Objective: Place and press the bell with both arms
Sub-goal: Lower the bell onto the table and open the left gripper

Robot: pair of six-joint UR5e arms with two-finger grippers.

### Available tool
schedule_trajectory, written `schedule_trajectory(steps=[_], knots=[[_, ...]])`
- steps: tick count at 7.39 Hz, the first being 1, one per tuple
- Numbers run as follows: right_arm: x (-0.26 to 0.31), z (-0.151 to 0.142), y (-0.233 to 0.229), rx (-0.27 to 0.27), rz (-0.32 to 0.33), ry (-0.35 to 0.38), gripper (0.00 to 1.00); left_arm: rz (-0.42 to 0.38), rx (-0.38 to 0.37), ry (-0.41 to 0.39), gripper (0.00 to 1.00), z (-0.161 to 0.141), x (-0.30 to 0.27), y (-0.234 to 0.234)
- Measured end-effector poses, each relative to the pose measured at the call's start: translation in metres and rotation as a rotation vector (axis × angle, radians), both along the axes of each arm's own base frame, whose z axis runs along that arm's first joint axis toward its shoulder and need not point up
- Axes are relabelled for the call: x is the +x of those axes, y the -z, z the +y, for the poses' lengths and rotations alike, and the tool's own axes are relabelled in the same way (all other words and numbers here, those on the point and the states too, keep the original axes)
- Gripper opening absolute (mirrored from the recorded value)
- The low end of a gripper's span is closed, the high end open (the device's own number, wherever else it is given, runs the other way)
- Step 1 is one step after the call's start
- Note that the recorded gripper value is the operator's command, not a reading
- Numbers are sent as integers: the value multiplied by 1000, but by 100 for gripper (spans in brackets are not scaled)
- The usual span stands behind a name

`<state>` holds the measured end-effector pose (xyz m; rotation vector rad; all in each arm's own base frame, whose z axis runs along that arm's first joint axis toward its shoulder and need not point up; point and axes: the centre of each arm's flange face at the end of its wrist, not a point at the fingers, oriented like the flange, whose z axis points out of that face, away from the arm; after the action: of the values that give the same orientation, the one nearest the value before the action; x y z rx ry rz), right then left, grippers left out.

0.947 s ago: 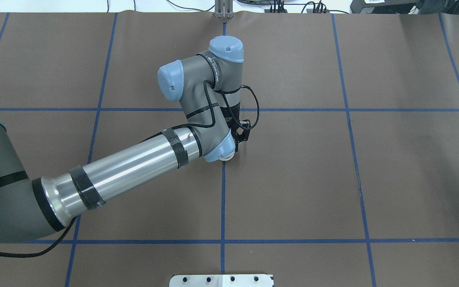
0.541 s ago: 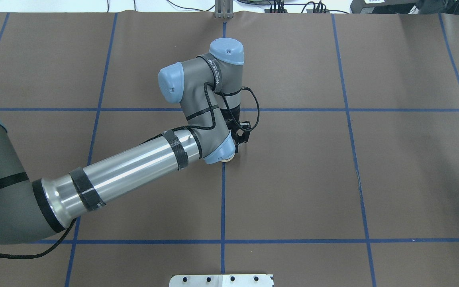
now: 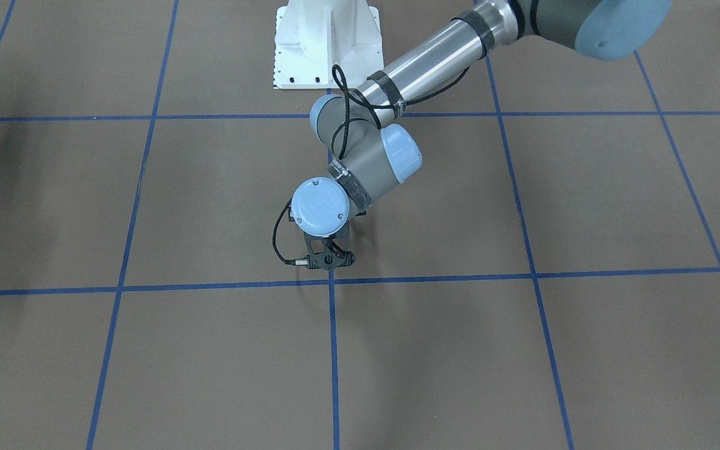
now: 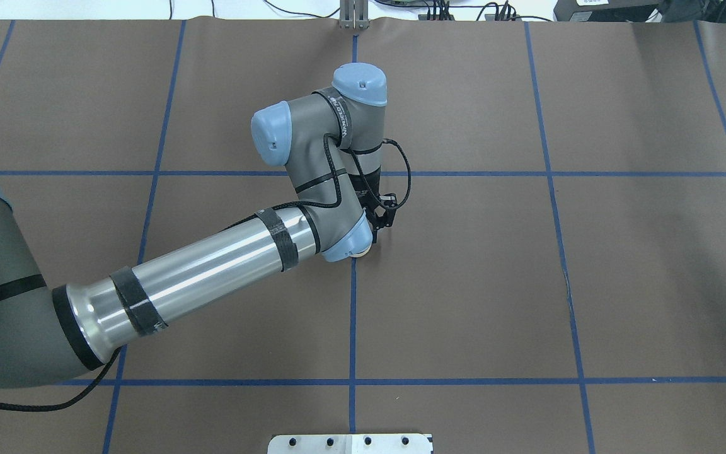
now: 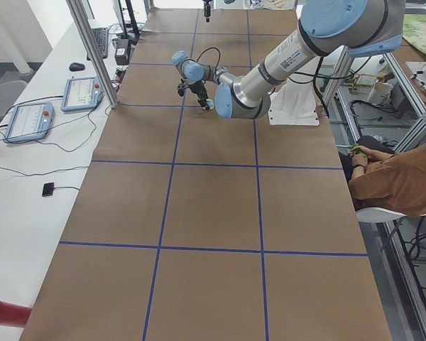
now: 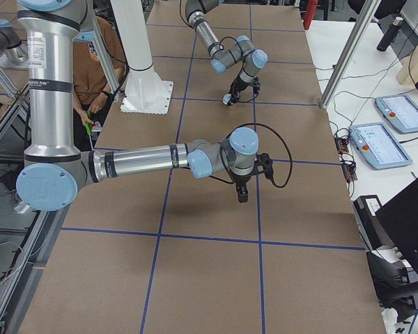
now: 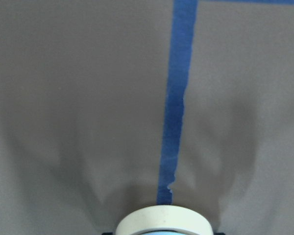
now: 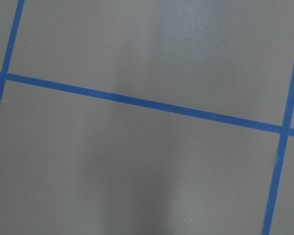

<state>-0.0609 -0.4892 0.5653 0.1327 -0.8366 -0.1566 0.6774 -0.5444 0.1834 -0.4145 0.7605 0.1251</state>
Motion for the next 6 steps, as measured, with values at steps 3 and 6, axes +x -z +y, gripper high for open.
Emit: schedule_trajectory(steps=[3, 6], knots=[[-3, 0, 0, 0, 1, 5, 100, 0, 2, 0, 67, 0, 0, 0], [-6, 0, 1, 3, 1, 11, 100, 0, 2, 0, 84, 0, 0, 0]])
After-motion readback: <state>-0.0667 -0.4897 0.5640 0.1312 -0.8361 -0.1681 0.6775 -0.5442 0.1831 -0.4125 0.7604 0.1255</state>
